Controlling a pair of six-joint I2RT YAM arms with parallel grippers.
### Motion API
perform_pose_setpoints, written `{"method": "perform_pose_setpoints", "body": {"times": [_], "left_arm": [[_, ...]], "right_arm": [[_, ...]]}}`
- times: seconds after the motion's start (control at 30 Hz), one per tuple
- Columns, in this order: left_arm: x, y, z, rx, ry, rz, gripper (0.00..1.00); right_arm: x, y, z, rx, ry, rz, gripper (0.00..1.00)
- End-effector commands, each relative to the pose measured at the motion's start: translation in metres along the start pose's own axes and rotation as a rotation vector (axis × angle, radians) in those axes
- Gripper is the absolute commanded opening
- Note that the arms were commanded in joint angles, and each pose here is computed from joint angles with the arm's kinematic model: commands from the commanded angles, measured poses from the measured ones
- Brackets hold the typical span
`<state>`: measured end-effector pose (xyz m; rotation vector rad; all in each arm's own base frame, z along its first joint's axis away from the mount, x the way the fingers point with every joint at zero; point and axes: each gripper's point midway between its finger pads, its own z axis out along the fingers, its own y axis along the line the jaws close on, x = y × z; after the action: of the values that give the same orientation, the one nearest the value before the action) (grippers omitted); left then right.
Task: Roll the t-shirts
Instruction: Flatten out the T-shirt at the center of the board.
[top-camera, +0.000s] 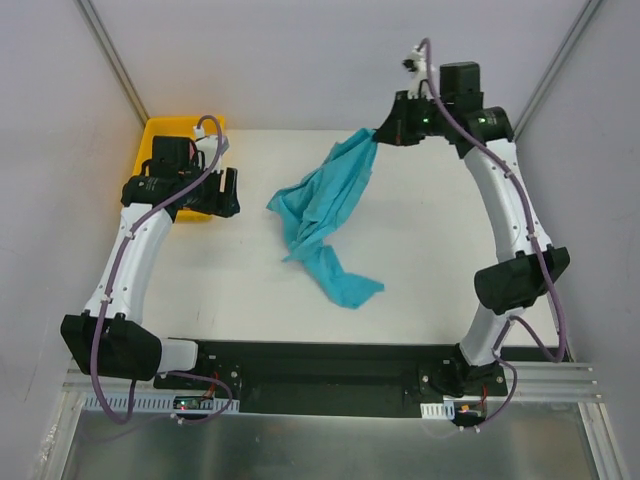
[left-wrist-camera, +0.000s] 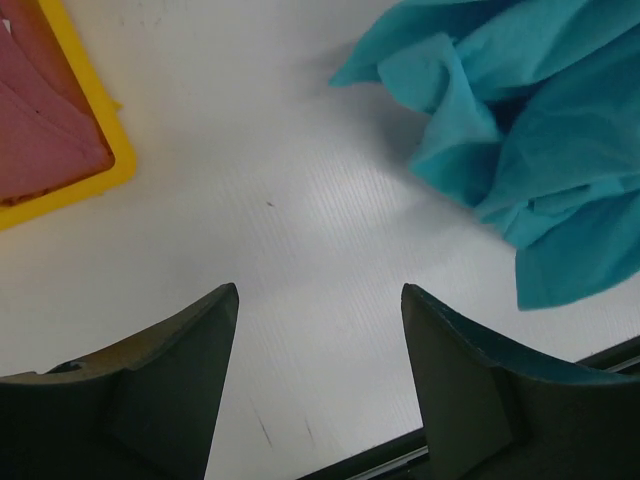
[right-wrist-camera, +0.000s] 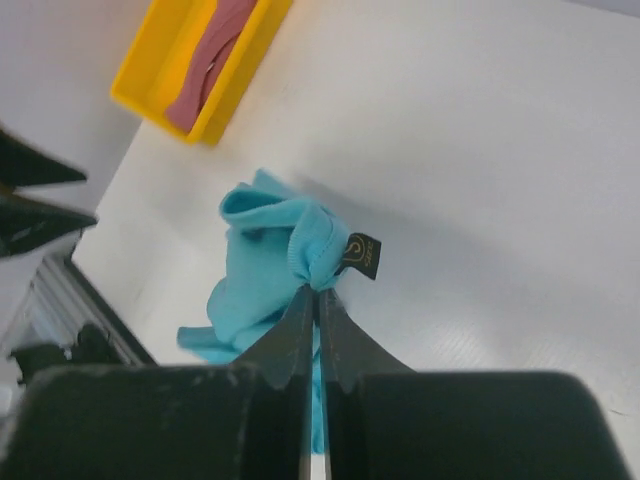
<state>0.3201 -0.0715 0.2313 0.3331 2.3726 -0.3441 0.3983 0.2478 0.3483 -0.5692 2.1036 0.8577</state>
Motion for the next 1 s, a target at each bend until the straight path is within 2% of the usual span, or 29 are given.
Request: {"method": "perform_pose_setpoints", "body": {"times": [0.0,0.1,0.13,0.17,0.23,0.27,0.33,0.43,0.53,0.57,0.63,0.67,0.7,0.77,0.87,0.97], "left_arm": [[-0.016,-0.012,-0.002,0.074,-0.041,0.037,0.66],[-0.015,-0.022,0.004,0.117,-0.023,0.054,0.66],[-0.014,-0.025,0.006,0.128,-0.018,0.059,0.66],[-0.012,-0.027,0.011,0.138,-0.003,0.061,0.67],[-0.005,-0.036,0.018,0.161,0.028,0.094,0.67],[-0.001,-0.038,0.023,0.167,0.049,0.107,0.67],[0.01,-0.047,0.032,0.178,0.088,0.166,0.67],[0.021,-0.052,0.037,0.184,0.124,0.201,0.67],[0.03,-0.053,0.041,0.187,0.153,0.176,0.67],[0.033,-0.052,0.042,0.185,0.161,0.171,0.67],[0.037,-0.052,0.043,0.187,0.174,0.164,0.67],[0.037,-0.053,0.043,0.189,0.173,0.162,0.67],[0.038,-0.053,0.043,0.19,0.174,0.161,0.67],[0.037,-0.052,0.042,0.185,0.173,0.155,0.68],[0.038,-0.048,0.039,0.167,0.172,0.146,0.68],[0.041,-0.039,0.035,0.139,0.172,0.129,0.7]], "right_arm": [[-0.01,-0.069,-0.027,0.135,-0.081,0.262,0.01],[0.019,-0.133,-0.052,0.28,-0.061,0.387,0.01],[0.051,-0.153,-0.052,0.33,0.002,0.45,0.01],[0.066,-0.177,-0.069,0.399,0.005,0.51,0.01],[0.114,-0.205,-0.083,0.515,0.089,0.602,0.24],[0.144,-0.217,-0.096,0.574,0.144,0.63,0.47],[0.167,-0.227,-0.116,0.664,0.207,0.615,0.53],[0.148,-0.221,-0.128,0.623,0.156,0.477,0.55],[0.128,-0.193,-0.12,0.539,0.151,0.195,0.56],[0.126,-0.168,-0.104,0.474,0.173,0.085,0.56],[0.138,-0.138,-0.089,0.372,0.23,-0.146,0.56],[0.145,-0.107,-0.068,0.282,0.263,-0.263,0.56],[0.167,-0.097,-0.057,0.217,0.322,-0.372,0.56],[0.18,-0.062,-0.035,0.11,0.348,-0.541,0.56],[0.208,-0.044,-0.007,-0.019,0.421,-0.76,0.51],[0.228,-0.048,0.021,-0.072,0.475,-0.919,0.48]]}}
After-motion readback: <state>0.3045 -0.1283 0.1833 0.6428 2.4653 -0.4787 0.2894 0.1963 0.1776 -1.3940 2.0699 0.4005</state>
